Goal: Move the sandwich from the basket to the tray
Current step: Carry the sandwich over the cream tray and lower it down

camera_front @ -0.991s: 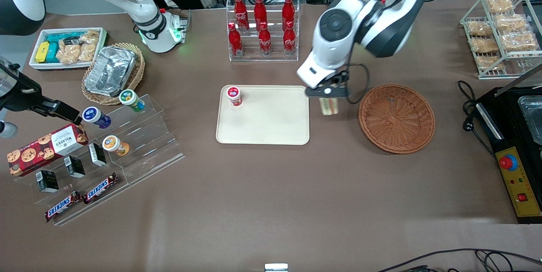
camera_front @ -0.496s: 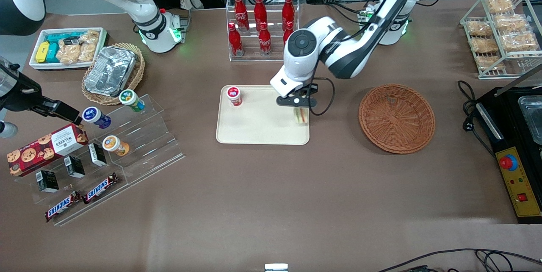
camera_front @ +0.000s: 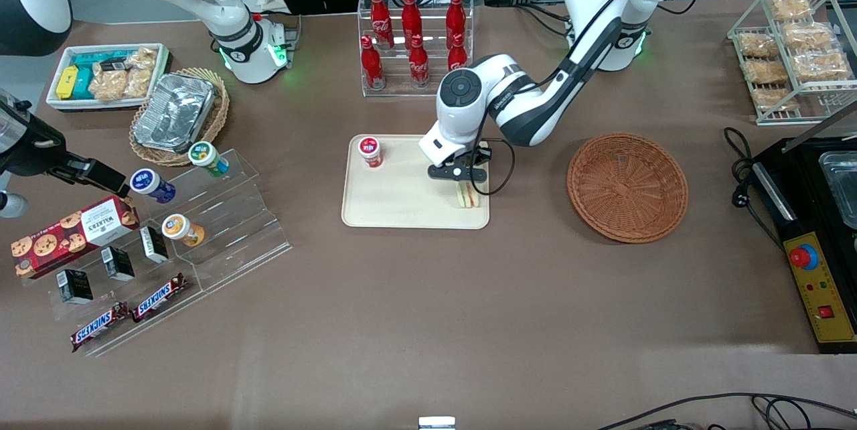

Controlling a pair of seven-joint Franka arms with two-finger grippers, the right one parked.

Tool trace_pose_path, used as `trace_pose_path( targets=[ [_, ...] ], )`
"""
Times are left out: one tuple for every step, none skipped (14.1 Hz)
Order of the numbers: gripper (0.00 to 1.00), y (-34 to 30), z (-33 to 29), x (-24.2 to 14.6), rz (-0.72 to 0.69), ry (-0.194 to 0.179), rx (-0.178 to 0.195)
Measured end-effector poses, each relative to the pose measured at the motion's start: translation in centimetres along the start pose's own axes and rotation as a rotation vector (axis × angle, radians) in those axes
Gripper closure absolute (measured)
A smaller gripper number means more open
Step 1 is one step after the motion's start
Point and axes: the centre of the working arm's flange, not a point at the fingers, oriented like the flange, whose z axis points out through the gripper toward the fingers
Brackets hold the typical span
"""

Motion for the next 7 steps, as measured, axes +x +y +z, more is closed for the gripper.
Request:
trace_pose_path(
  targets=[
    [0.85, 0.0, 0.3, 0.0, 0.002, 0.002, 0.006],
    [0.78, 0.0, 0.5, 0.0, 0.005, 0.001, 0.009],
    [0.70, 0.0, 0.5, 0.0, 0.008, 0.003, 0.011],
    [0.59, 0.0, 0.5, 0.0, 0.012, 0.006, 0.016],
    [0.51, -0.2, 0.4, 0.0, 0.017, 0.005, 0.034],
    [0.40, -0.6, 0.2, 0.2, 0.016, -0.004, 0.066],
    [0.31, -1.2, -0.6, 0.6, 0.006, -0.010, 0.096]
  ],
)
